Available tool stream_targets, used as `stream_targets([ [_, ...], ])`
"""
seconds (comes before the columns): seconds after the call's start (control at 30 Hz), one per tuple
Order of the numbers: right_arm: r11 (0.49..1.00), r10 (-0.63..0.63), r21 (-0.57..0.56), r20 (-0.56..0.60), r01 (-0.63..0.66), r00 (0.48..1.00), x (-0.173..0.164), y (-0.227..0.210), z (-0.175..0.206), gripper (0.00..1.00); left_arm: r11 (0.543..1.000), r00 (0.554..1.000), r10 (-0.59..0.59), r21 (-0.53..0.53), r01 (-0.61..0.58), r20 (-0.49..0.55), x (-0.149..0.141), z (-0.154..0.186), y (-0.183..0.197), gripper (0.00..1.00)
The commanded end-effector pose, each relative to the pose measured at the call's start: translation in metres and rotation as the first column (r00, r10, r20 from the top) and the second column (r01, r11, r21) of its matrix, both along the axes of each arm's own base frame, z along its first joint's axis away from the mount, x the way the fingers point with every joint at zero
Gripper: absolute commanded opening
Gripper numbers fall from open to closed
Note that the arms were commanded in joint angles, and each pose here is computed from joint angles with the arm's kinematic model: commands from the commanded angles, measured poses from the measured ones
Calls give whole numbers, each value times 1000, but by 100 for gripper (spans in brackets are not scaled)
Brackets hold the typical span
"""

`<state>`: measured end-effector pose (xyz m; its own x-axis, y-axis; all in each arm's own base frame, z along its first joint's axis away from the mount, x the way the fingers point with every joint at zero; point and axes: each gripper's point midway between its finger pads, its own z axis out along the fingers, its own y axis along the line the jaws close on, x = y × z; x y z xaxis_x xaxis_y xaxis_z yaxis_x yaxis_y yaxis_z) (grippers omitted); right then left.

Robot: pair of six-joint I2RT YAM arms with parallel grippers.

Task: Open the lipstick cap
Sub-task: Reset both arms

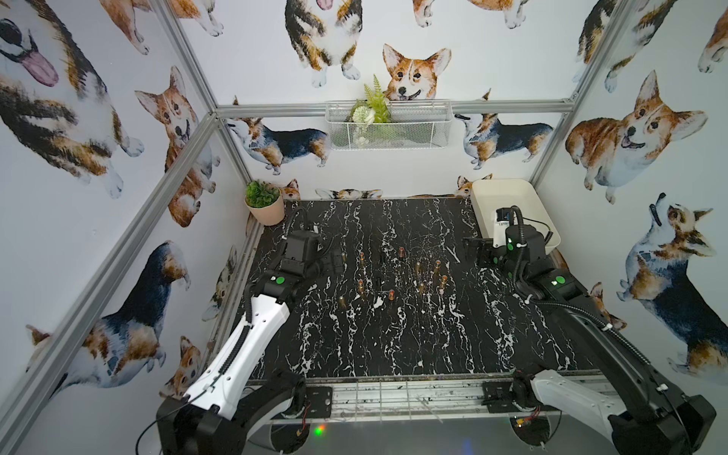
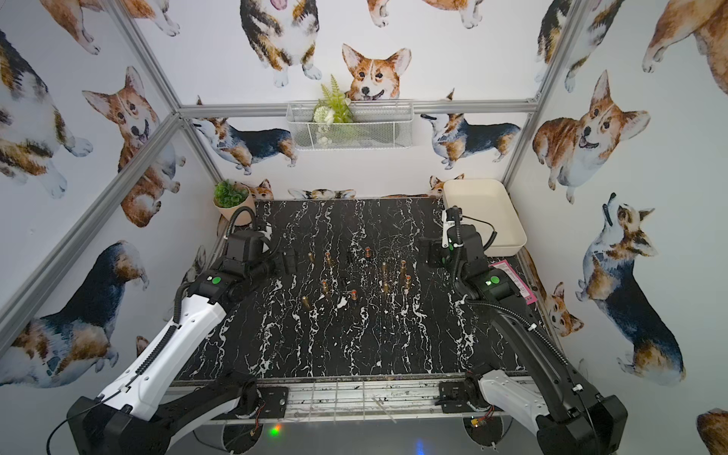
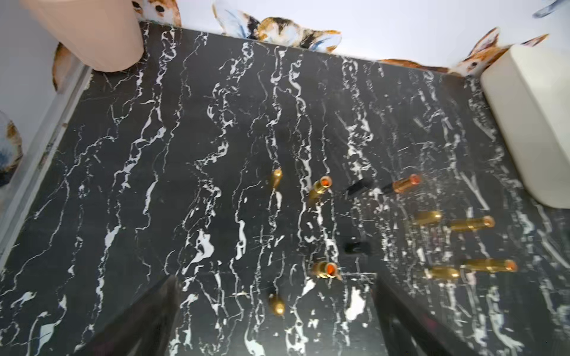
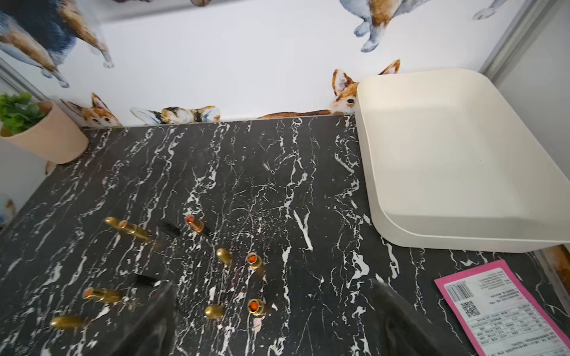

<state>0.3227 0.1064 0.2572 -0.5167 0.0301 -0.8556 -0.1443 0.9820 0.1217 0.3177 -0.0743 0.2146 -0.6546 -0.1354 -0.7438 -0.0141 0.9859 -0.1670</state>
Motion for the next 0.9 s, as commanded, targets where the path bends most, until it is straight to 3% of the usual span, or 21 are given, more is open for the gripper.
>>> stream_targets([
  [0.0, 997, -62, -48, 26, 63, 998, 20, -33, -14, 100, 999, 993, 0, 33, -4, 119, 10, -21, 21, 100],
  [0.07, 986, -168, 9, -1, 168, 986, 20, -63, -35, 100, 995, 987, 10, 98, -26, 163, 9, -31, 37, 100],
  [0.17, 973, -204, -83, 111, 214, 973, 18, -86, -63, 100, 978, 973, 150, 121, -172, 175, 9, -57, 83, 100],
  [0.27, 953, -270, -108, 130, 285, 954, 19, -104, -90, 100, 962, 965, 210, 144, -233, 157, 9, -82, 102, 100],
  [0.37, 927, -342, -105, 155, 360, 927, 25, -120, -109, 100, 956, 957, 196, 174, -235, 215, 14, -90, 106, 100],
  [0.43, 925, -338, -143, 114, 352, 934, 36, -128, -136, 100, 954, 956, 159, 212, -214, 247, 22, -97, 106, 100],
  [0.5, 931, -345, -92, 90, 353, 934, 49, -134, -149, 100, 950, 957, 167, 223, -221, 236, 29, -107, 110, 100],
  [0.53, 942, -321, -95, 38, 323, 946, 53, -132, -155, 100, 950, 956, 171, 216, -224, 238, 32, -111, 111, 100],
  [0.6, 958, -282, -24, 73, 284, 957, 64, -129, -158, 100, 962, 956, 140, 192, -193, 256, 46, -109, 104, 100],
  [0.7, 988, -154, -8, 32, 154, 988, 67, -109, -166, 100, 966, 941, 125, 179, -189, 315, 63, -104, 101, 100],
  [0.77, 989, -145, -3, 75, 146, 987, 62, -107, -164, 100, 967, 943, 141, 164, -197, 302, 73, -106, 102, 100],
  [0.87, 986, -167, 11, 170, 168, 971, 51, -110, -162, 100, 986, 957, 48, 137, -90, 285, 82, -112, 83, 100],
])
